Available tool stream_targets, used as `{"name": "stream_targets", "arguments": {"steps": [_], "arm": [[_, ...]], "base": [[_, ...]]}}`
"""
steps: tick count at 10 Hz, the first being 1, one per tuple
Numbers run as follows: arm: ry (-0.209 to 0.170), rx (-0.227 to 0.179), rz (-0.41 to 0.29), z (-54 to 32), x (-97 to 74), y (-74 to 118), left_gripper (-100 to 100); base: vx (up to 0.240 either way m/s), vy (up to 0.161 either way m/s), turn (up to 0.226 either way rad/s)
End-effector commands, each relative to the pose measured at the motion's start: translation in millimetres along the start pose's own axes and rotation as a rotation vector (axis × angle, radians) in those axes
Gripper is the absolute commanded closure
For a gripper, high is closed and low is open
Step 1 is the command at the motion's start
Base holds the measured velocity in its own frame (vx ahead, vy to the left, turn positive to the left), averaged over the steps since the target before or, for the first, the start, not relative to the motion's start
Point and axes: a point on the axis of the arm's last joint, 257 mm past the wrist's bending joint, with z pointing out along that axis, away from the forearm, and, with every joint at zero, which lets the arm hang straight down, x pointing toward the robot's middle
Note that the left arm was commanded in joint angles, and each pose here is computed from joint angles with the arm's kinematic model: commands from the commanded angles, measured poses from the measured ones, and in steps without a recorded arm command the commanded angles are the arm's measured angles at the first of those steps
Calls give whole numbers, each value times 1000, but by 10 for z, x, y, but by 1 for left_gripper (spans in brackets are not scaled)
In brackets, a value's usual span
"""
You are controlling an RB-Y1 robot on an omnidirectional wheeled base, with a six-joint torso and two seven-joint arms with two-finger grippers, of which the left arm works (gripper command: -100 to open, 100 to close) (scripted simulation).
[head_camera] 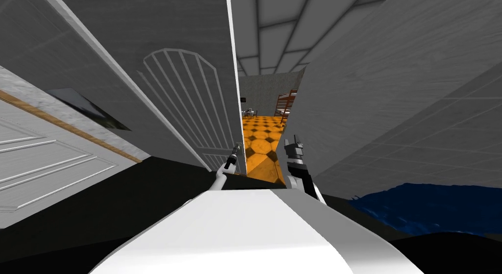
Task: Push the door open
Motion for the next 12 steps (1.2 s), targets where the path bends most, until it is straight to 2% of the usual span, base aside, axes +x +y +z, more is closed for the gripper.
{"name": "stream_targets", "arguments": {"steps": [1,5,8,12], "arm": [[-20,11,8,27,-139,-62,100],[-76,9,14,22,-449,-68,100],[-125,8,16,6,-710,-74,100],[-176,7,14,-20,-969,-79,100]], "base": [[188,-92,32],[200,-109,80],[188,-160,82],[148,-106,74]]}}
